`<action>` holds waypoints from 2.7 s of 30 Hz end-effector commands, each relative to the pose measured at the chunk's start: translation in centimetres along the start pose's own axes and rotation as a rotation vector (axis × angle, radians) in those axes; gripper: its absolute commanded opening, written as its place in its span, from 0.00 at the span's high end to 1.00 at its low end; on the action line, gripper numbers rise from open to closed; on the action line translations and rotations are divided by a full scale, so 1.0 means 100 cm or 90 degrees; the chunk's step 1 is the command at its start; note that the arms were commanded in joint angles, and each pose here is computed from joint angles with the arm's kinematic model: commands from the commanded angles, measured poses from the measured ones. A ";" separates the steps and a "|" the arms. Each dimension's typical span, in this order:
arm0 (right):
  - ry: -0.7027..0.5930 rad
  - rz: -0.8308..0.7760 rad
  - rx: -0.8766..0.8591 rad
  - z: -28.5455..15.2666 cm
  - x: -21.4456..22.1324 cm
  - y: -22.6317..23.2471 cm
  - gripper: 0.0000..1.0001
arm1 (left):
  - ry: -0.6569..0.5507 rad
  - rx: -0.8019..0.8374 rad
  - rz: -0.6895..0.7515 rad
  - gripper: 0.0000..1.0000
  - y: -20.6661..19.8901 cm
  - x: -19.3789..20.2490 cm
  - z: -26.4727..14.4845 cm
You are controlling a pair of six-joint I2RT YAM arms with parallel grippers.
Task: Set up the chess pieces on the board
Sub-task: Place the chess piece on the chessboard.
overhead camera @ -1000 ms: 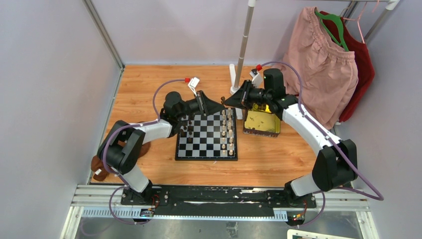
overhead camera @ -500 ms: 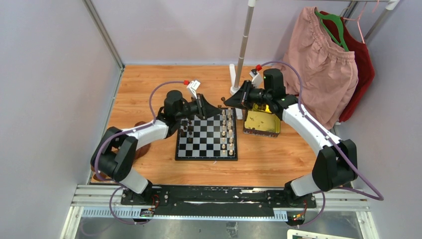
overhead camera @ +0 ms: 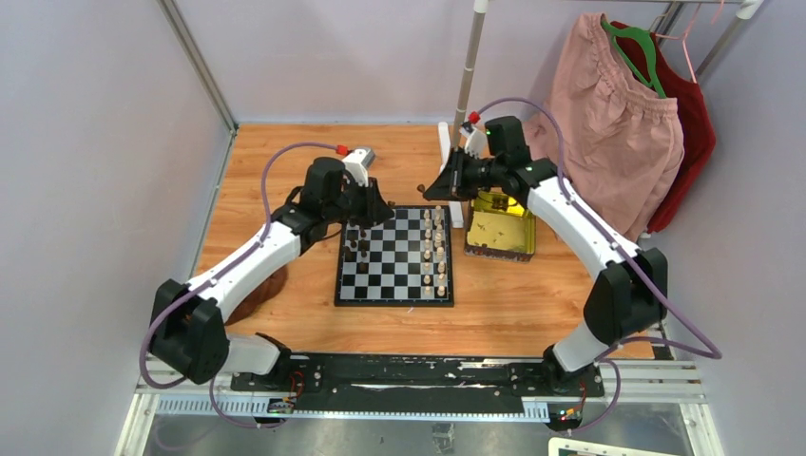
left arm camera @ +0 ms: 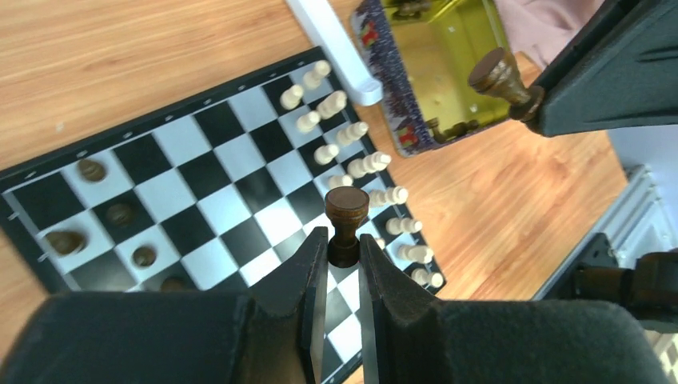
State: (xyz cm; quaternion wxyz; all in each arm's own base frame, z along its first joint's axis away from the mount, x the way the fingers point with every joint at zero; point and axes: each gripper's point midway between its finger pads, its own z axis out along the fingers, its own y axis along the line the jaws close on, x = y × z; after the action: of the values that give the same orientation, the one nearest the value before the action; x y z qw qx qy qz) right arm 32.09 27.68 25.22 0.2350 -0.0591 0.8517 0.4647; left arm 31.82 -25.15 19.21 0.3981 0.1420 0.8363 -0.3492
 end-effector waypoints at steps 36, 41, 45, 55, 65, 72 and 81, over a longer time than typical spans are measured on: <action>0.494 -0.369 0.434 0.085 0.094 -0.084 1.00 | -0.164 -0.228 -0.038 1.00 0.010 -0.032 -0.144; 0.525 -0.360 0.436 0.090 0.107 -0.092 1.00 | -0.170 -0.226 -0.036 1.00 0.008 -0.035 -0.147; 0.547 -0.352 0.430 0.095 0.117 -0.096 1.00 | -0.176 -0.225 -0.035 1.00 0.007 -0.037 -0.148; 0.581 -0.339 0.424 0.103 0.133 -0.107 1.00 | -0.182 -0.221 -0.036 1.00 0.005 -0.042 -0.149; 0.567 -0.343 0.423 0.107 0.128 -0.105 0.93 | -0.177 -0.216 -0.038 1.00 0.005 -0.043 -0.143; 0.558 -0.346 0.424 0.102 0.124 -0.099 0.92 | -0.176 -0.210 -0.041 1.00 0.004 -0.042 -0.142; 0.541 -0.348 0.419 0.103 0.119 -0.092 0.83 | -0.181 -0.207 -0.043 1.00 0.003 -0.042 -0.142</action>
State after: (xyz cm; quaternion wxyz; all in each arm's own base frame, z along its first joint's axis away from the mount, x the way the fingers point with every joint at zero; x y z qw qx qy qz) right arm 28.56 31.95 6.88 -0.0130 -0.3741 0.9266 0.0351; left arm 26.39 -14.77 26.70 0.4969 0.0015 0.8383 -0.2245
